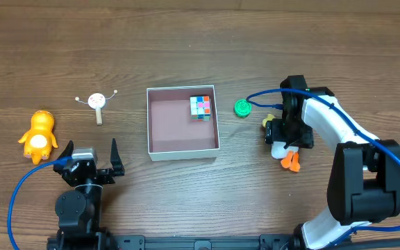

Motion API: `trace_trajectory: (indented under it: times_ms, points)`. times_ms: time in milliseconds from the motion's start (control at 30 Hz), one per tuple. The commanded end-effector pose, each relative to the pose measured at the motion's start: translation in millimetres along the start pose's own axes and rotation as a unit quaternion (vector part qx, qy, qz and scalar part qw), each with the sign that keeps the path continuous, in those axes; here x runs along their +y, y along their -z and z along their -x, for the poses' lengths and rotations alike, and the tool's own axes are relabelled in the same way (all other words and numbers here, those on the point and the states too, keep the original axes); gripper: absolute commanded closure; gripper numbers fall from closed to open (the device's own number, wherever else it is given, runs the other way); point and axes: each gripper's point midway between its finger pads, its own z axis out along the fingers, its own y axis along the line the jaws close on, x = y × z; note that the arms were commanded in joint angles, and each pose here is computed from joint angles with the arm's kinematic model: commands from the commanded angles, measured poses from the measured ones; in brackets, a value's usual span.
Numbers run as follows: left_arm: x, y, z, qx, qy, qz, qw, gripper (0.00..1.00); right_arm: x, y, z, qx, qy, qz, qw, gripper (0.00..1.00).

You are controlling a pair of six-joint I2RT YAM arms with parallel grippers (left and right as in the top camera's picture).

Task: Pack container
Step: 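Move right gripper to the white duck plush and grasp it, then carry the duck into the box and release it beside the cube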

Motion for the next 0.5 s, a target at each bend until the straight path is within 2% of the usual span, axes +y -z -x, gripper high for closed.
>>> trace_trajectory:
  times_ms: [0,100,200,333,467]
  points:
    - [2.7,0.2,0.5,-0.002,0.007,0.006,1.000,0.00,0.5,2.4,4.2,-0.008,0.000,0.003,1.000,0.27]
    - [2.7,0.2,0.6,-0.002,0.007,0.006,1.000,0.00,2.1,13.5,15.2,-0.023,0.000,0.007,1.000,0.28]
    - [2.7,0.2,0.5,-0.002,0.007,0.006,1.000,0.00,3.9,35.5,31.4,-0.044,-0.002,0.011,0.999,0.36]
    - [2.7,0.2,0.6,-0.002,0.007,0.006,1.000,0.00,6.8,61.8,40.8,-0.053,-0.001,0.019,0.998,0.36]
    - [2.7,0.2,0.5,-0.002,0.007,0.006,1.000,0.00,36.4,111.1,46.2,-0.062,0.015,0.087,0.994,0.36]
